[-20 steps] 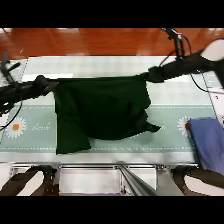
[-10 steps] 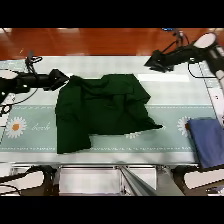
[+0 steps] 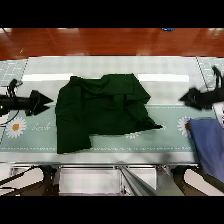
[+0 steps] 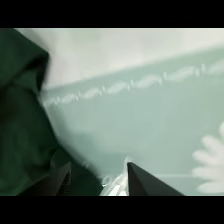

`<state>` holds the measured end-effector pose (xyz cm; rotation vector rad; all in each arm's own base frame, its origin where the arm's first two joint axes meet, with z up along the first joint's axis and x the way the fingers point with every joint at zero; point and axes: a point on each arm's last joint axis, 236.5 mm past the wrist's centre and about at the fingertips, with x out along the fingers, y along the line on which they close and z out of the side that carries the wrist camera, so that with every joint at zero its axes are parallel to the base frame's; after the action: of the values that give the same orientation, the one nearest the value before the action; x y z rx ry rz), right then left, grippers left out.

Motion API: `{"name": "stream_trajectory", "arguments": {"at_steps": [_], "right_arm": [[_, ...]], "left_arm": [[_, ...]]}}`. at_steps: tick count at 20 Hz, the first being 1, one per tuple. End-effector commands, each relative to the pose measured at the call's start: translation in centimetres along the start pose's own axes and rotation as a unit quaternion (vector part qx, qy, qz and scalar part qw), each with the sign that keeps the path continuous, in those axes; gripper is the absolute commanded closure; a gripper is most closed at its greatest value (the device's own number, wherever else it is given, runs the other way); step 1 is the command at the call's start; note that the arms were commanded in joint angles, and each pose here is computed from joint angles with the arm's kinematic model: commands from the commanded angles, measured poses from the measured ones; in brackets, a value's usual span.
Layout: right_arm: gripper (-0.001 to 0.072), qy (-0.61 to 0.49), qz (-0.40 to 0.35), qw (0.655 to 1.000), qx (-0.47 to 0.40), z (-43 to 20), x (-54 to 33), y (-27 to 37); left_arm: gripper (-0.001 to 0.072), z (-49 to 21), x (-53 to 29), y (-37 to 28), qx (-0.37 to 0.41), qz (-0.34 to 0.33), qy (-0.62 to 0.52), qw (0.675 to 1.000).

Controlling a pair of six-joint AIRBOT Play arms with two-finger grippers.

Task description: Fold the shirts.

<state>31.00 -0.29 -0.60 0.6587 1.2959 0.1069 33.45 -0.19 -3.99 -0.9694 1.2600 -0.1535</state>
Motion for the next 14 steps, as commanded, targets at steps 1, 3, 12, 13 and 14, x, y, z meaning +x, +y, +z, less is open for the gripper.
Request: {"name": "stream_trajectory", "arguments": {"at_steps": [1, 3, 12, 13, 14], "right_arm": [[0.0305, 0.001, 0.054, 0.998, 0.026, -7.0, 2.5, -0.4], [0.0306, -0.009, 0.071, 0.997, 0.024, -7.8, 2.5, 0.4], [0.0305, -0.002, 0.075, 0.997, 0.017, -8.3, 2.3, 0.7], [0.0306, -0.001, 0.073, 0.997, 0.016, -8.3, 2.3, 0.6], [0.0306, 0.0, 0.07, 0.997, 0.015, -8.4, 2.3, 0.5]], "left_arm": [[0.0199, -1.1, 0.8, 2.1, -0.032, 0.01, 0.002, 0.999], [0.0199, -0.6, 0.9, 3.1, -0.034, 0.025, -0.001, 0.999], [0.02, -2.3, 4.6, 5.3, -0.063, 0.045, 0.061, 0.995], [0.02, -2.4, 5.2, 5.0, -0.055, 0.048, 0.063, 0.995], [0.02, -2.6, 5.8, 4.8, -0.046, 0.052, 0.068, 0.995]]}}
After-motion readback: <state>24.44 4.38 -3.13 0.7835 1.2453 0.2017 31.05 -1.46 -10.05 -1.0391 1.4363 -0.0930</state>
